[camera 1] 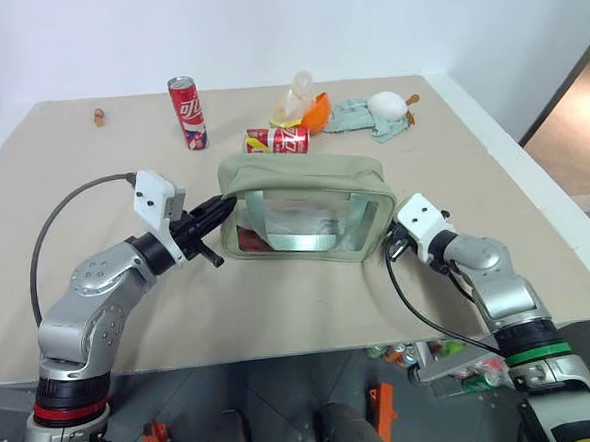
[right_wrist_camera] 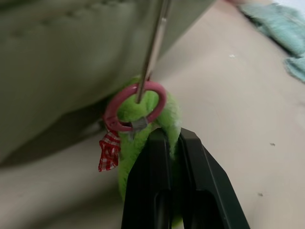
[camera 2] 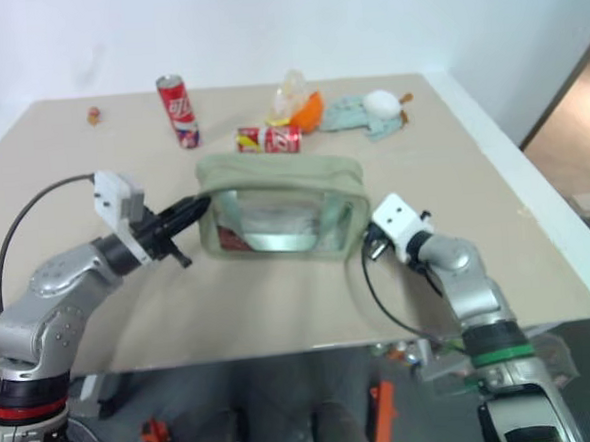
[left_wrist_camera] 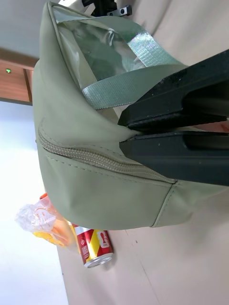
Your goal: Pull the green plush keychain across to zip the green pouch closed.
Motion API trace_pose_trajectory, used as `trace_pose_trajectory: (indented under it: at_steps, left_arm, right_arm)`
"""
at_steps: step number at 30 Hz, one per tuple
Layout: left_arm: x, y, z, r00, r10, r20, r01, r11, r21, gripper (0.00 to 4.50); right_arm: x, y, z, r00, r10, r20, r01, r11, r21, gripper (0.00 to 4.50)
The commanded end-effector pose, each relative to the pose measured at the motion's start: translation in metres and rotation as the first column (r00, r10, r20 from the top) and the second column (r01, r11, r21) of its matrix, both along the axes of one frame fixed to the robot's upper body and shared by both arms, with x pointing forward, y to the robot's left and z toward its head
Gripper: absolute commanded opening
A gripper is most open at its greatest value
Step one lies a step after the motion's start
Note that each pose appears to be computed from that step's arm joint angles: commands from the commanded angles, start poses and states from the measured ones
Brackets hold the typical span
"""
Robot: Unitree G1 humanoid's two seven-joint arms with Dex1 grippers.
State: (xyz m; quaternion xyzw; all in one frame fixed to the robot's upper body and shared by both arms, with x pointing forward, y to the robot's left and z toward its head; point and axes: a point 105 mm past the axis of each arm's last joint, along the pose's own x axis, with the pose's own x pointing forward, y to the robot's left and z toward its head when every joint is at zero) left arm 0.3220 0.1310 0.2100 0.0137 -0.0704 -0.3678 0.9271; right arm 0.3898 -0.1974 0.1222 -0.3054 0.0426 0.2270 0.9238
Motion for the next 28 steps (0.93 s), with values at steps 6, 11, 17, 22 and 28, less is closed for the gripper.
trace_pose_trajectory:
  at_steps: [6,11,17,22,28]
  left_arm:
    - [-0.007,0.003,0.001,0.998,-0.056,-0.028,0.054,0.994,-0.095,1.71]
    - [-0.009,0.011,0.009,0.997,-0.071,-0.016,0.069,0.991,-0.115,3.38]
    - [-0.019,0.039,0.027,0.998,-0.060,-0.013,0.057,0.987,-0.153,4.50]
    - [-0.029,0.056,0.015,0.999,0.025,-0.032,-0.026,0.999,-0.038,4.50]
    - [-0.036,0.052,-0.014,0.994,0.093,-0.063,-0.089,0.994,0.063,4.50]
  right_arm:
    - [-0.004,0.001,0.067,0.996,0.024,0.086,-0.064,0.863,0.501,1.04]
    - [-0.032,0.006,0.104,0.976,0.159,0.147,-0.216,0.768,0.603,2.71]
    - [-0.075,0.010,0.132,0.936,0.302,0.179,-0.348,0.728,0.591,4.47]
    - [-0.095,0.007,0.132,0.937,0.321,0.140,-0.344,0.768,0.540,4.47]
    - [-0.128,0.024,0.104,0.885,0.466,-0.015,-0.403,0.781,0.477,4.47]
